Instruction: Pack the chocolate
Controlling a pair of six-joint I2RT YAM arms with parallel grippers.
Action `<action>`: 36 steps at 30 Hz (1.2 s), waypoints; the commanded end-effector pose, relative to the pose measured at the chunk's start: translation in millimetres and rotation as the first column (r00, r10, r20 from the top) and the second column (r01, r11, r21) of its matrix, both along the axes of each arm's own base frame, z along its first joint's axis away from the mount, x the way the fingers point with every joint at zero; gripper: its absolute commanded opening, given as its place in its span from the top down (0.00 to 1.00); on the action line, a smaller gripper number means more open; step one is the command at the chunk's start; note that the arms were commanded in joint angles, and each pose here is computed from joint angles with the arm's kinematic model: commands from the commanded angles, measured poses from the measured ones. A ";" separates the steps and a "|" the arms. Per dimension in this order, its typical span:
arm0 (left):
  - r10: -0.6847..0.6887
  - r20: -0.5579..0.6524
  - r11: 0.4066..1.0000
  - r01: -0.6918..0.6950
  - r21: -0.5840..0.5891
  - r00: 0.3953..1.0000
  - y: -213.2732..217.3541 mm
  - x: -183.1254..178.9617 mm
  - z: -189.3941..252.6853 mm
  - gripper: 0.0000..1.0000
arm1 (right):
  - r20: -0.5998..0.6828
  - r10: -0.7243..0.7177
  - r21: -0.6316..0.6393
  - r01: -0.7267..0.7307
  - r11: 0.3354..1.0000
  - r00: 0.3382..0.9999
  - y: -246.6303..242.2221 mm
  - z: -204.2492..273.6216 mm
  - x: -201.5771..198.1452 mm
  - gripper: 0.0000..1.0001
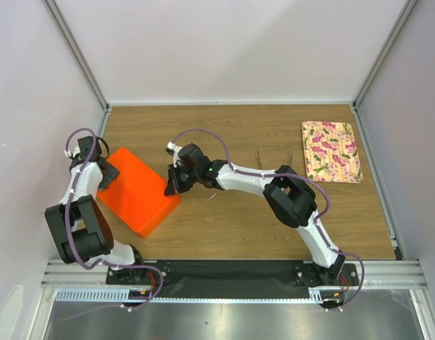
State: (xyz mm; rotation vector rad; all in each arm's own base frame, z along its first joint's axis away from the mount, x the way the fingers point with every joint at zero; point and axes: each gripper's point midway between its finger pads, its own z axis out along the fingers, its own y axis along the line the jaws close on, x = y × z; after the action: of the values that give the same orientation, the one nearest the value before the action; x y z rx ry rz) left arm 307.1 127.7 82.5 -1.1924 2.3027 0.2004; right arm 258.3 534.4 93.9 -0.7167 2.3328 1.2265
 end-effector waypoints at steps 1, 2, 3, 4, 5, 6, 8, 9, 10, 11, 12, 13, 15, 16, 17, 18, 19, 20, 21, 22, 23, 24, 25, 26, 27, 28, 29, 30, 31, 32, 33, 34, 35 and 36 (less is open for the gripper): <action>0.011 -0.044 0.999 -0.012 -0.036 0.999 -8.0 -14.0 -23.1 0.53 | -0.024 0.003 -0.066 -0.004 0.998 1.000 -3.9 -27.7 -2.2 1.00; 0.008 -0.043 0.999 -0.009 -0.035 0.999 -8.0 -14.9 -22.8 0.53 | -0.020 0.003 -0.062 -0.004 0.998 1.000 -2.7 -24.5 -2.2 1.00; 0.005 -0.035 1.000 -0.005 -0.026 0.999 -7.4 -14.7 -18.1 0.52 | -0.012 0.009 -0.053 -0.010 0.999 1.000 -0.9 -18.2 -3.3 1.00; 0.005 -0.023 1.000 -0.005 -0.022 1.000 -6.9 -13.5 -14.7 0.52 | -0.008 0.012 -0.040 -0.012 0.999 1.000 0.7 -12.5 -3.2 1.00; 0.001 -0.017 1.000 -0.002 -0.023 1.000 -7.5 -12.9 -12.6 0.52 | -0.002 0.021 -0.019 -0.021 1.000 1.000 4.3 -3.5 -4.7 1.00; -0.004 -0.011 1.000 0.004 -0.027 1.000 -8.6 -12.0 -10.5 0.52 | -0.007 0.040 0.022 -0.040 0.999 0.999 10.0 11.4 -9.8 1.00; -0.009 -0.003 0.999 0.009 -0.030 1.000 -9.2 -9.9 -7.5 0.50 | -0.027 0.086 0.108 -0.083 0.991 0.996 22.3 35.6 -21.5 1.00; -0.011 -0.001 0.999 0.010 -0.032 1.000 -9.7 -9.7 -7.0 0.50 | -0.033 0.159 0.219 -0.148 0.964 0.987 32.9 60.3 -32.2 1.00; -0.013 0.003 0.999 0.013 -0.033 1.000 -9.9 -8.9 -6.8 0.50 | -0.092 0.173 0.266 -0.143 0.953 0.981 36.9 69.9 -38.3 1.00; -0.018 0.005 0.999 0.018 -0.041 1.000 -11.4 -8.2 -6.5 0.50 | -0.105 0.211 0.301 -0.171 0.938 0.972 41.4 78.8 -49.1 1.00; -0.018 0.008 0.999 0.018 -0.040 1.000 -11.1 -7.4 -5.8 0.50 | -0.087 0.226 0.330 -0.186 0.926 0.970 46.6 86.4 -53.3 1.00; -0.020 0.006 0.999 0.021 -0.039 1.000 -11.2 -8.0 -6.7 0.50 | -0.083 0.235 0.332 -0.196 0.923 0.968 50.0 85.8 -57.7 1.00; -0.023 0.003 0.999 0.023 -0.041 1.000 -11.7 -8.6 -8.1 0.50 | -0.099 0.264 0.338 -0.217 0.916 0.959 55.8 81.6 -68.8 1.00; -0.022 -0.005 0.999 0.021 -0.042 1.000 -11.4 -10.3 -10.5 0.50 | -0.133 0.266 0.331 -0.210 0.920 0.955 56.9 67.2 -70.1 1.00; -0.023 -0.007 0.999 0.022 -0.045 1.000 -12.4 -10.6 -11.9 0.50 | -0.182 0.259 0.316 -0.193 0.929 0.949 54.5 52.0 -73.8 1.00; -0.021 -0.005 0.999 0.021 -0.045 1.000 -12.4 -10.5 -12.9 0.50 | -0.189 0.252 0.322 -0.182 0.929 0.949 55.5 43.9 -72.1 1.00; -0.021 -0.010 0.999 0.020 -0.049 1.000 -13.5 -12.5 -16.4 0.50 | -0.209 0.242 0.309 -0.171 0.935 0.948 53.8 32.9 -71.8 1.00; -0.022 -0.006 0.999 0.022 -0.046 1.000 -13.1 -11.5 -16.0 0.50 | -0.230 0.231 0.290 -0.160 0.944 0.945 53.2 16.8 -71.7 1.00; -0.023 -0.008 0.999 0.022 -0.046 1.000 -13.2 -11.3 -16.7 0.50 | -0.240 0.222 0.268 -0.156 0.951 0.945 50.8 6.0 -72.1 1.00; -0.023 -0.002 0.999 0.023 -0.044 1.000 -12.4 -8.9 -13.9 0.50 | -0.244 0.217 0.253 -0.154 0.955 0.945 49.5 -0.9 -72.0 1.00; -0.021 0.000 0.999 0.021 -0.041 1.000 -11.5 -8.6 -11.5 0.50 | -0.234 0.211 0.237 -0.155 0.959 0.949 47.8 -5.4 -71.0 1.00; -0.021 0.007 0.999 0.021 -0.038 1.000 -10.9 -6.9 -7.9 0.50 | -0.223 0.208 0.232 -0.156 0.960 0.952 46.7 -4.5 -70.5 1.00; -0.029 0.029 0.999 0.029 -0.026 0.999 -9.1 -1.5 1.3 0.50 | -0.209 0.204 0.227 -0.155 0.961 0.957 44.8 -2.6 -68.0 1.00; -0.030 0.038 0.999 0.031 -0.021 0.999 -8.6 -0.2 8.1 0.50 | -0.192 0.193 0.222 -0.149 0.964 0.962 43.9 0.9 -64.9 1.00; -0.037 0.067 0.999 0.038 -0.009 0.997 -8.1 3.1 20.7 0.50 | -0.162 0.193 0.226 -0.154 0.962 0.968 41.4 14.0 -61.7 1.00; -0.051 0.107 0.999 0.050 0.014 0.993 -5.4 11.6 39.9 0.50 | -0.148 0.190 0.230 -0.153 0.961 0.971 40.0 21.8 -59.4 1.00; -0.060 0.119 0.998 0.058 0.022 0.991 -5.5 12.8 51.1 0.49 | -0.134 0.175 0.235 -0.141 0.962 0.975 36.8 29.6 -51.8 1.00; -0.078 0.164 0.997 0.072 0.040 0.983 -6.7 16.5 71.1 0.47 | -0.103 0.178 0.251 -0.148 0.957 0.979 32.7 51.2 -49.7 1.00; -0.119 0.226 0.992 0.107 0.067 0.967 -10.4 28.4 99.6 0.45 | -0.090 0.177 0.257 -0.149 0.955 0.980 28.9 61.4 -47.8 1.00; -0.173 0.282 0.985 0.164 0.056 0.944 -23.5 35.1 118.1 0.43 | -0.067 0.168 0.266 -0.145 0.953 0.984 21.7 76.3 -40.6 1.00; -0.219 0.327 0.976 0.208 0.070 0.919 -34.4 41.3 136.2 0.40 | -0.063 0.157 0.241 -0.137 0.961 0.986 12.5 81.3 -39.2 1.00; -0.324 0.395 0.946 0.299 0.125 0.860 -62.4 50.0 170.7 0.38 | 0.022 0.149 0.258 -0.150 0.955 0.989 0.8 114.4 -36.8 1.00; -0.388 0.421 0.922 0.355 0.158 0.820 -81.0 53.2 187.6 0.36 | 0.021 0.087 0.189 -0.090 0.978 0.996 -17.8 107.7 -25.7 1.00; -0.450 0.440 0.892 0.410 0.190 0.777 -99.9 55.3 201.1 0.34 | 0.047 0.047 0.164 -0.054 0.985 0.998 -30.7 112.2 -17.6 0.98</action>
State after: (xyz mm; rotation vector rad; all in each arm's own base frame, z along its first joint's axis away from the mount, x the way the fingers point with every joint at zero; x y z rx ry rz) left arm 350.1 87.9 197.7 -0.8855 2.1535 0.0127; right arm 215.6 540.1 128.6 -0.7426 2.3195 1.5295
